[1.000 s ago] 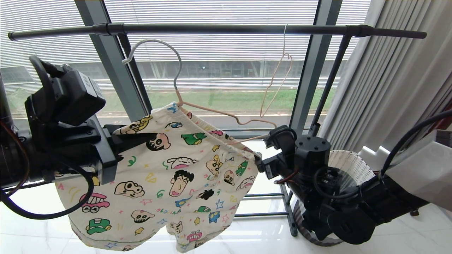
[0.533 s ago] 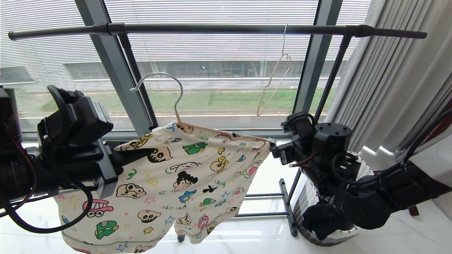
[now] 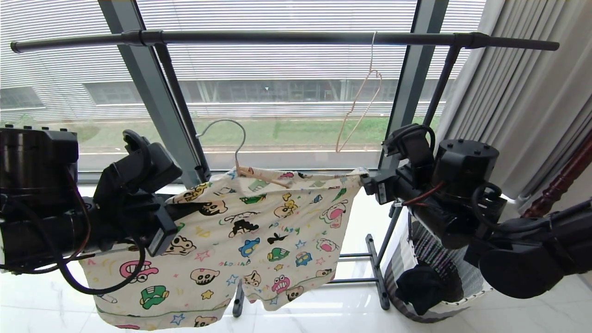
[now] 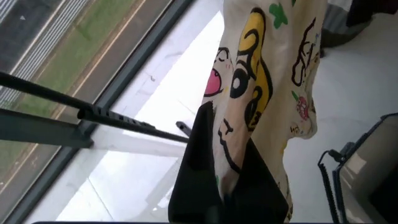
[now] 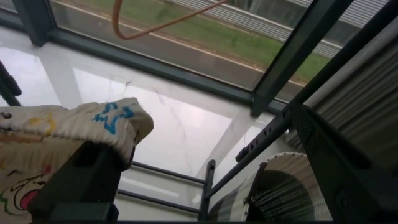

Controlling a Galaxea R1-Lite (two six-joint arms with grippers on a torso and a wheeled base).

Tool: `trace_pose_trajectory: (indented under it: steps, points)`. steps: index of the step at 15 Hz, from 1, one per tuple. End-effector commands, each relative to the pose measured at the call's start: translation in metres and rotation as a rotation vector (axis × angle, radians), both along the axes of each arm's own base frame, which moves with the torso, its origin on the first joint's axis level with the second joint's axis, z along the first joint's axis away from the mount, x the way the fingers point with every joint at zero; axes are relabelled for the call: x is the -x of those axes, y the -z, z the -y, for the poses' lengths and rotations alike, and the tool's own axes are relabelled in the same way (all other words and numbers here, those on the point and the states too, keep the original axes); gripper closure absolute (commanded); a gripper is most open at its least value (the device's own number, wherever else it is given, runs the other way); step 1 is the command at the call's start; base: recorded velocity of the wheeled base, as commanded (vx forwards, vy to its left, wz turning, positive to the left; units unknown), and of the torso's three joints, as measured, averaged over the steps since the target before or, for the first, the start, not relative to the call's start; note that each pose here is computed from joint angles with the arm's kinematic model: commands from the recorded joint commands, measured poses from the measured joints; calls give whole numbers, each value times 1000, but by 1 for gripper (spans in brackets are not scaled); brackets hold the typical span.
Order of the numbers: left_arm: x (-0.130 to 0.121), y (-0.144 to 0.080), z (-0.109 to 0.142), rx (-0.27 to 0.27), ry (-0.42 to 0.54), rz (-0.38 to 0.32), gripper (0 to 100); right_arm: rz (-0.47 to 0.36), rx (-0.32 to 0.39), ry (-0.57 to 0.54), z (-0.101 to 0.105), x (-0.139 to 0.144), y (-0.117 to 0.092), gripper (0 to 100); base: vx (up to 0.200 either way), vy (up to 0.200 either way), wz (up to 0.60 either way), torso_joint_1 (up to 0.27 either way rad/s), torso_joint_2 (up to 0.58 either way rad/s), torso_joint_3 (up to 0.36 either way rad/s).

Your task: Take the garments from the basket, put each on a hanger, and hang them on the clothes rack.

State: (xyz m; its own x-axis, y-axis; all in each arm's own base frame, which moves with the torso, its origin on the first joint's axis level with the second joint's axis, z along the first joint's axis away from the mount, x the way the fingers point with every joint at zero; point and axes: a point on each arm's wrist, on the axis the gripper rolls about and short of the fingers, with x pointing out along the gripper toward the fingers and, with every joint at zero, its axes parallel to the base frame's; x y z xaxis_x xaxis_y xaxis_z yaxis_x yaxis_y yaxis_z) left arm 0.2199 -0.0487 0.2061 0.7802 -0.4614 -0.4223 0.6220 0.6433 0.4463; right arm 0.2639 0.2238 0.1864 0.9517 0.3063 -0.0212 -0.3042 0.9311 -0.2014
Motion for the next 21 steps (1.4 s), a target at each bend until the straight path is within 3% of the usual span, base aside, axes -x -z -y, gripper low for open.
trace_pose_trajectory:
  steps: [1,3,7,8,10,11,12,13,15,18,21]
  points:
    - [-12,-7,4,72,-37,-22,100,1,-15,-187,-5,40,-28,0,0,0,0,0,0,0]
    - [-12,-24,10,187,-49,-23,100,-70,42,-443,-7,65,-40,0,0,0,0,0,0,0]
    - [-1,-33,28,216,76,-8,100,-75,52,-472,-1,58,-64,0,0,0,0,0,0,0]
    - [3,-33,37,214,120,-12,100,-91,92,-530,8,59,-74,0,0,0,0,0,0,0]
    - [10,-32,54,210,199,-19,100,-83,245,-591,35,52,-93,0,0,0,0,0,0,0]
    - [12,-32,57,205,216,-19,100,-84,276,-610,40,50,-97,0,0,0,0,0,0,0]
    - [15,-29,61,177,247,-9,100,-98,331,-649,49,49,-101,0,0,0,0,0,0,0]
    - [16,-23,61,117,276,15,100,-120,384,-679,56,48,-101,0,0,0,0,0,0,0]
    - [19,-17,61,65,308,30,100,-129,424,-720,58,48,-98,0,0,0,0,0,0,0]
    - [24,-17,70,65,354,31,100,-162,502,-768,58,50,-89,0,0,0,0,0,0,0]
    - [32,-20,77,75,412,38,100,-194,536,-842,57,53,-82,0,0,0,0,0,0,0]
